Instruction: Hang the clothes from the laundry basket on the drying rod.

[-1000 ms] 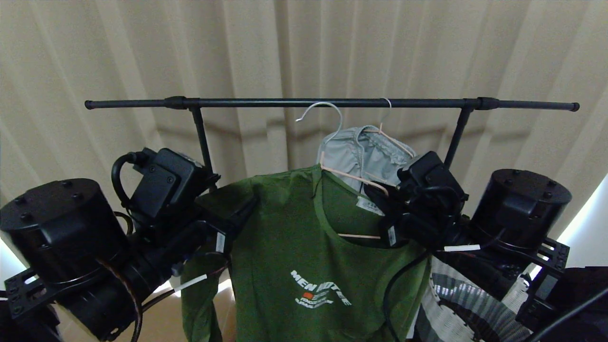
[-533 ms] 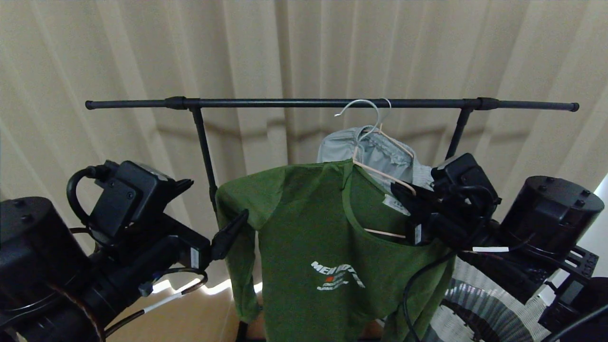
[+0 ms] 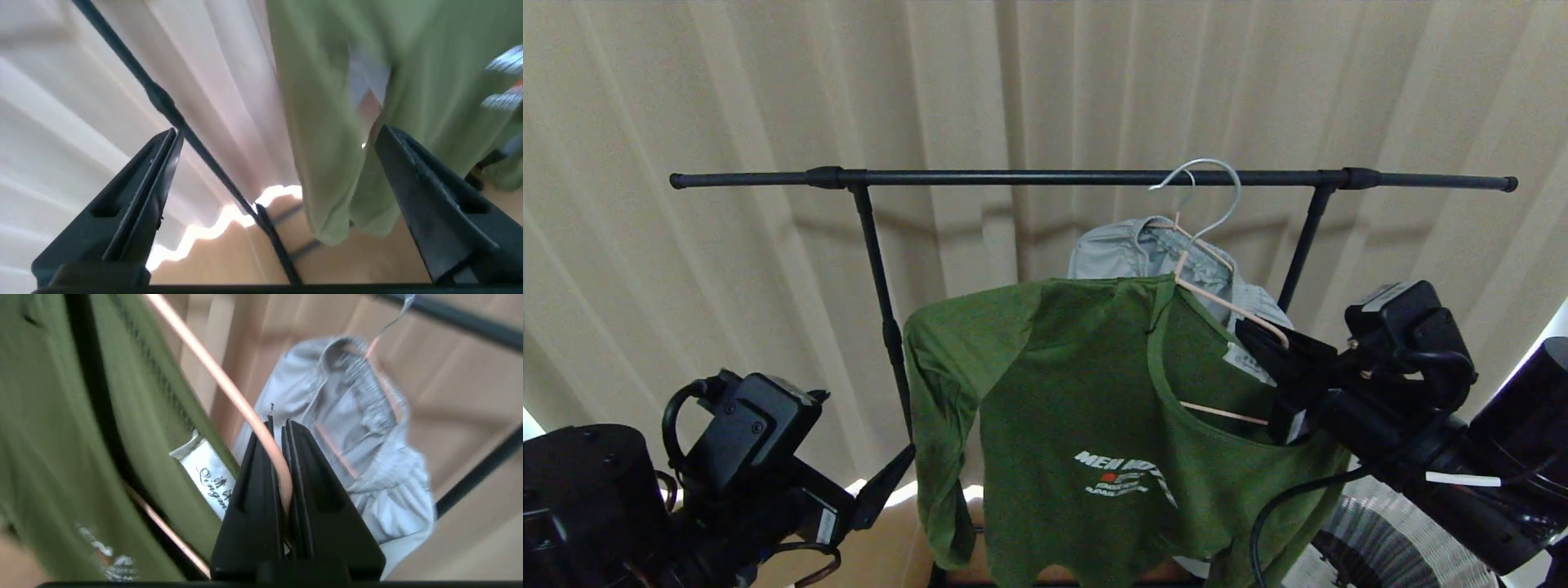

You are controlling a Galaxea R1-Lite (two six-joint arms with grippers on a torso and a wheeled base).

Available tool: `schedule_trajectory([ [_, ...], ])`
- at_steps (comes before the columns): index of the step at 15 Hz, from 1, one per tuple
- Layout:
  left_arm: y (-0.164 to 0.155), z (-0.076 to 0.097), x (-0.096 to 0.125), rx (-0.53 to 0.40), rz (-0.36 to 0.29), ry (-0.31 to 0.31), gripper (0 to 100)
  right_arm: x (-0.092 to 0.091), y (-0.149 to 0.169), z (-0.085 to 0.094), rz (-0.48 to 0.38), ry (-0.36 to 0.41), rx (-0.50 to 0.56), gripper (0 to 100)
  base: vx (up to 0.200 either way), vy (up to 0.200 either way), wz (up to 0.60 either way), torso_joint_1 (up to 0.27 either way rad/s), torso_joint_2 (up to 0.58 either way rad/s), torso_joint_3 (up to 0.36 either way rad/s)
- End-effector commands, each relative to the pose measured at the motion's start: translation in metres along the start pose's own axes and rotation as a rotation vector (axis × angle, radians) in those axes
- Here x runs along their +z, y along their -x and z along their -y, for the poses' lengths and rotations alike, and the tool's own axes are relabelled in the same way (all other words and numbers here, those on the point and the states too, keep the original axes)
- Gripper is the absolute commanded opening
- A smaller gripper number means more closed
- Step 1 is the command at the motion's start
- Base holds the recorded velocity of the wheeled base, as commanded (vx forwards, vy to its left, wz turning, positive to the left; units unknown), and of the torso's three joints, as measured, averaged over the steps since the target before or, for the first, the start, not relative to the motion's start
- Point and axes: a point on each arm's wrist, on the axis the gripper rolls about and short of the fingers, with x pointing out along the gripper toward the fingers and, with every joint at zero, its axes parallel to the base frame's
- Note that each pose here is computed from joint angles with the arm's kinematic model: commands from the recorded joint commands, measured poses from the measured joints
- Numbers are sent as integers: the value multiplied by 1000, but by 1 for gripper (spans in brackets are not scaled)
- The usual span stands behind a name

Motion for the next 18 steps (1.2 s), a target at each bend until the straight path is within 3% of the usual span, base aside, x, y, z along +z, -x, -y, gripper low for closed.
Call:
schedule_trajectory([
  [1, -4, 4, -11, -18, -59, -12, 100, -7, 7, -1, -12, 2, 4, 0, 0, 0, 0, 0, 0, 0],
  [7, -16, 8, -10, -29, -74, -14, 100, -15, -3, -5, -24, 5, 13, 0, 0, 0, 0, 0, 0, 0],
  [13, -33, 9, -4, -28, -69, -13, 100, -13, -3, -5, 58, -4, -7, 0, 0, 0, 0, 0, 0, 0],
  [14, -39, 9, -2, -22, -63, -11, 0, -13, -1, -5, 55, -4, -5, 0, 0, 0, 0, 0, 0, 0],
  [18, -43, 9, -1, -20, -63, -12, 0, -12, 0, -5, 67, -3, 28, 0, 0, 0, 0, 0, 0, 0],
])
